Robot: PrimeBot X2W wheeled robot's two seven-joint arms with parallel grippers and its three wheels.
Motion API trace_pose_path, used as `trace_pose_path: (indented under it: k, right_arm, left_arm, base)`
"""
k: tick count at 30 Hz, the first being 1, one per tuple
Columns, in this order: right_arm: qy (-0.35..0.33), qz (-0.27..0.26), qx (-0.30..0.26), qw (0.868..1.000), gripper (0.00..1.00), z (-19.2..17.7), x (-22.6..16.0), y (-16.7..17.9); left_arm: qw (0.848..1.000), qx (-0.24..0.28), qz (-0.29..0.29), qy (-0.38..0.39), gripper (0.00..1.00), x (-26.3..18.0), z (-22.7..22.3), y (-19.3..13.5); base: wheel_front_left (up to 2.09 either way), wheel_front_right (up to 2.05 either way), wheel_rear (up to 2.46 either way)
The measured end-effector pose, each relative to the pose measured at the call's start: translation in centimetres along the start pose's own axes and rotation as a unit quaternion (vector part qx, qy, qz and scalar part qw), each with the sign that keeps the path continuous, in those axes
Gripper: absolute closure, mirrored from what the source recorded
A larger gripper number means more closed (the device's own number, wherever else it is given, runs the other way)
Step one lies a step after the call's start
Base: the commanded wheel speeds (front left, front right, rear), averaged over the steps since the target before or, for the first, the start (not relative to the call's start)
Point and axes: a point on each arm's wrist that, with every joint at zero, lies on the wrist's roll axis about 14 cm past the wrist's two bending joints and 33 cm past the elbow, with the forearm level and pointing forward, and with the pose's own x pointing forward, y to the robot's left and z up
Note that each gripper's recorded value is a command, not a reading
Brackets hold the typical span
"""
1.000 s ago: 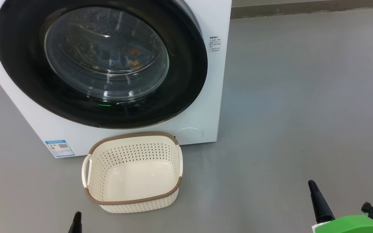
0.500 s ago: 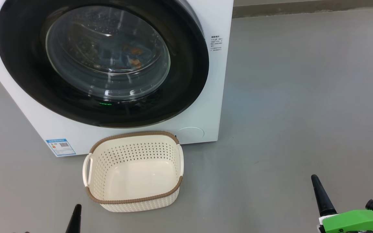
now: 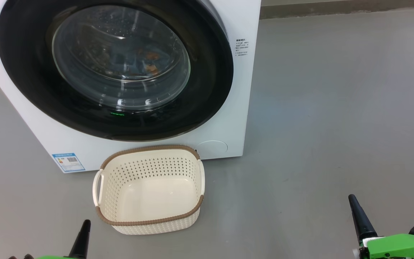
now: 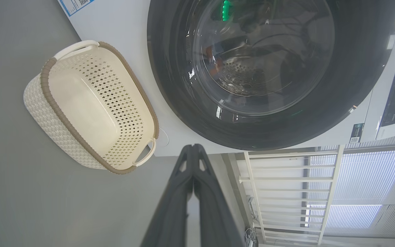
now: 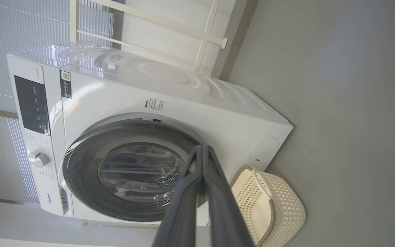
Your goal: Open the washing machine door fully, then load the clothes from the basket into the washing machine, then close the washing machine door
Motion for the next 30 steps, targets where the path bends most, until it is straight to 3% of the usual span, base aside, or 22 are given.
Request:
trace_pose_path:
  k: [24, 30]
  right_arm:
    - [0.003, 0.012, 0.128, 0.992, 1.0, 0.3, 0.8, 0.7]
    - [0.002, 0.018, 0.136, 0.991, 1.0, 0.4, 1.0, 1.0]
  left_arm:
    - [0.992, -0.116, -0.04, 0.002, 1.0, 0.8, 1.0, -1.7]
    - [0.992, -0.119, -0.047, 0.0, 1.0, 1.0, 1.1, -2.1]
  base:
    - [0.0, 0.0, 0.0]
    - [0.0, 0.0, 0.0]
